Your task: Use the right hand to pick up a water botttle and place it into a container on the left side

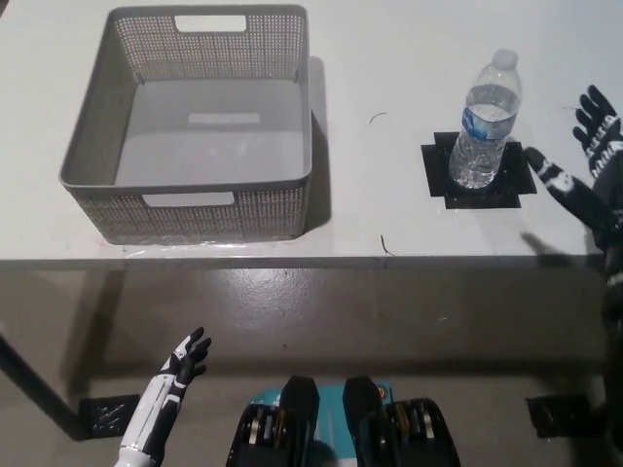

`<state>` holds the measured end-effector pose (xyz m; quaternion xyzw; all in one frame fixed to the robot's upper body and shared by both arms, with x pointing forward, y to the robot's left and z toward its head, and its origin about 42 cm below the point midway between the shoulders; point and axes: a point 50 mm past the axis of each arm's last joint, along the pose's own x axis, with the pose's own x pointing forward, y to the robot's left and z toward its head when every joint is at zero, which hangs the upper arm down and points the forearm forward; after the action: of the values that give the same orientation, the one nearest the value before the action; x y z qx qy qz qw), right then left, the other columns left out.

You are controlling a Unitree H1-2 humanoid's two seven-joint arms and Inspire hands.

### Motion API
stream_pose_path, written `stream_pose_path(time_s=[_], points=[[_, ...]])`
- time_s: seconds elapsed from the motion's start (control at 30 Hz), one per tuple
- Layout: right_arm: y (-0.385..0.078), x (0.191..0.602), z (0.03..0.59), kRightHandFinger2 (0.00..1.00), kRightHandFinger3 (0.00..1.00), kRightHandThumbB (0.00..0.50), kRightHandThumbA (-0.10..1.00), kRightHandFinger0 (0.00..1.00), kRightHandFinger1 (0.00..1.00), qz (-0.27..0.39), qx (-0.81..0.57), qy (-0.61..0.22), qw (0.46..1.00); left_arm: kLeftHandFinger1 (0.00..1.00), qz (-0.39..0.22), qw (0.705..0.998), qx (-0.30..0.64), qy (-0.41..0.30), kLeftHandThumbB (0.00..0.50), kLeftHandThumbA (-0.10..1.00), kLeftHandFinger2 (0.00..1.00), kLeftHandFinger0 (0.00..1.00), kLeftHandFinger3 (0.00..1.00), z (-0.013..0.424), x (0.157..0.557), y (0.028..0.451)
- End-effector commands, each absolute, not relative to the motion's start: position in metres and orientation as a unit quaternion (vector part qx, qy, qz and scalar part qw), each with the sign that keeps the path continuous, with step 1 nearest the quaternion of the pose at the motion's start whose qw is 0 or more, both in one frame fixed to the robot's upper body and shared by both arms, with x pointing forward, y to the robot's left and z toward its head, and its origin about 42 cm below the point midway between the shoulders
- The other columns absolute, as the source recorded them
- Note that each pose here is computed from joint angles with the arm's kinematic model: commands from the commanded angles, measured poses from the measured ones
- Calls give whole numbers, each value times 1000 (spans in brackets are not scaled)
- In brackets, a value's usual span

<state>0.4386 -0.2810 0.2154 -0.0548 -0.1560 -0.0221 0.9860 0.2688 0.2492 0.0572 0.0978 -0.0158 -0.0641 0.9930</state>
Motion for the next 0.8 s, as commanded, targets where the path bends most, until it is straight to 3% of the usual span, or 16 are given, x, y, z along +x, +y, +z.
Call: stream_pose_path(time_s=[0.0, 0.47, 0.67, 0.73, 0.77], points=[[-284, 473, 244, 1000, 1000, 500, 1000, 1000, 1000, -25, -86, -144, 985, 1000, -70, 991, 102, -43, 180, 1000, 1000, 1000, 1000, 65, 271, 250], [-255, 538, 255, 1000, 1000, 500, 1000, 1000, 1000, 5, -143, -94, 985, 1000, -77, 991, 105, -38, 205, 1000, 1000, 1000, 1000, 68, 270, 249], [-241, 557, 272, 1000, 1000, 500, 1000, 1000, 1000, 18, -154, -93, 984, 1000, -77, 990, 106, -44, 194, 1000, 1000, 1000, 1000, 70, 274, 250], [-233, 565, 281, 1000, 1000, 475, 1000, 1000, 1000, 30, -147, -97, 984, 1000, -77, 991, 101, -44, 187, 1000, 1000, 1000, 1000, 70, 275, 250], [-230, 568, 285, 1000, 1000, 499, 1000, 1000, 1000, 31, -153, -99, 983, 1000, -77, 991, 100, -44, 185, 1000, 1000, 1000, 1000, 70, 275, 249]])
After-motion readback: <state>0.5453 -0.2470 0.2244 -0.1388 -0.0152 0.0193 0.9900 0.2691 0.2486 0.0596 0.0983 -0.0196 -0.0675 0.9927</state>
